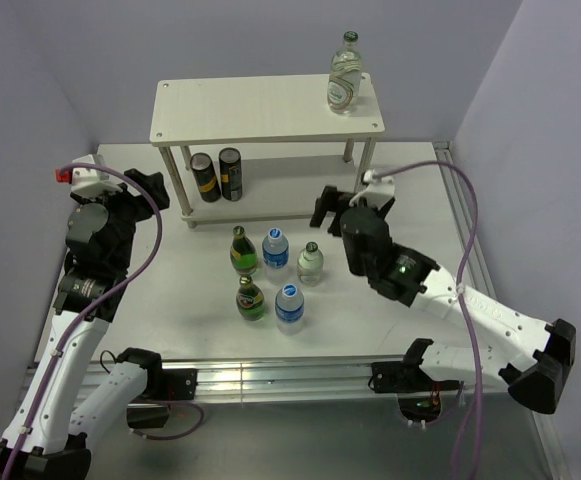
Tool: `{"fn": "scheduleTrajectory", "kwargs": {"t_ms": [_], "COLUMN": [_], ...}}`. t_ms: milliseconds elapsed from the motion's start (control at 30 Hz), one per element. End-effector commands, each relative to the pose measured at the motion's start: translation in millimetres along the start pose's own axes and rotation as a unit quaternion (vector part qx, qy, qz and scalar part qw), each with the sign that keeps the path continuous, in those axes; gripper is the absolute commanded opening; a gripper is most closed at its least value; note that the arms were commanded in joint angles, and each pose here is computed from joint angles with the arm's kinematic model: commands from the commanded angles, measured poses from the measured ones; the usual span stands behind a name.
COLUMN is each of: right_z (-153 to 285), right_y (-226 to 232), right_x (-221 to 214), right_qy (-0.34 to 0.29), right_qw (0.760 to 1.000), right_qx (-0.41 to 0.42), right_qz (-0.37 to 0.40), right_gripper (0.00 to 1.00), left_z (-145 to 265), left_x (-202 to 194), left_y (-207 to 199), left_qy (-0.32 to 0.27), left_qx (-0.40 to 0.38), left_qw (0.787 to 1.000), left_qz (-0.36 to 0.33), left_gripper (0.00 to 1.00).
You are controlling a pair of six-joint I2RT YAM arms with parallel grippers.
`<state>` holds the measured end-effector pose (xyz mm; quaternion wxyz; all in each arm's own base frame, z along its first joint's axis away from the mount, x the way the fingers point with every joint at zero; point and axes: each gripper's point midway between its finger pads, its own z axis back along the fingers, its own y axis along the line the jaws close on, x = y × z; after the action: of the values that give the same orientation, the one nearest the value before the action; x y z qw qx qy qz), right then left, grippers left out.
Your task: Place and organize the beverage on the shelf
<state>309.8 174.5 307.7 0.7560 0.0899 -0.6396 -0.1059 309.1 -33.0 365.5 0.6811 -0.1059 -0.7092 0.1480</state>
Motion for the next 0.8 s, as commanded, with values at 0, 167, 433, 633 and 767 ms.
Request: {"fn": "scheduleTrajectory", "kwargs": {"t_ms": [0,167,433,633,767], "right_z": [18,41,29,12,3], "right_y": [6,-7,-14,-8,-16], "right_x": [-59,-126,-189,-210,-219], "right_qy": [0.065,0.122,0.163,0.159,0.148], "right_qw": [0.996,0.991,0.986,0.987,0.989], "right_qx": [0.048,0.05,0.018,0.0,-0.026], "right_qz": [-0.036,-0.012,-0.01,0.0,0.009], "right_gripper": [0.99,0.99,0.98,0.99,0.99], "left_z": [1,1,1,1,-1], "left_x": [10,10,10,8,8], "left_y": [-5,-5,-3,-3,-4], "left_qy": [-0.015,-0.014,-0.015,-0.013,-0.011], "left_qx": [-0.013,-0.015,-0.011,-0.01,-0.011], "left_qw": [1.0,1.0,1.0,1.0,1.0], "left_qz": [-0.004,-0.002,-0.002,-0.003,-0.003], "left_gripper": [0.86,0.86,0.86,0.86,0.86]}}
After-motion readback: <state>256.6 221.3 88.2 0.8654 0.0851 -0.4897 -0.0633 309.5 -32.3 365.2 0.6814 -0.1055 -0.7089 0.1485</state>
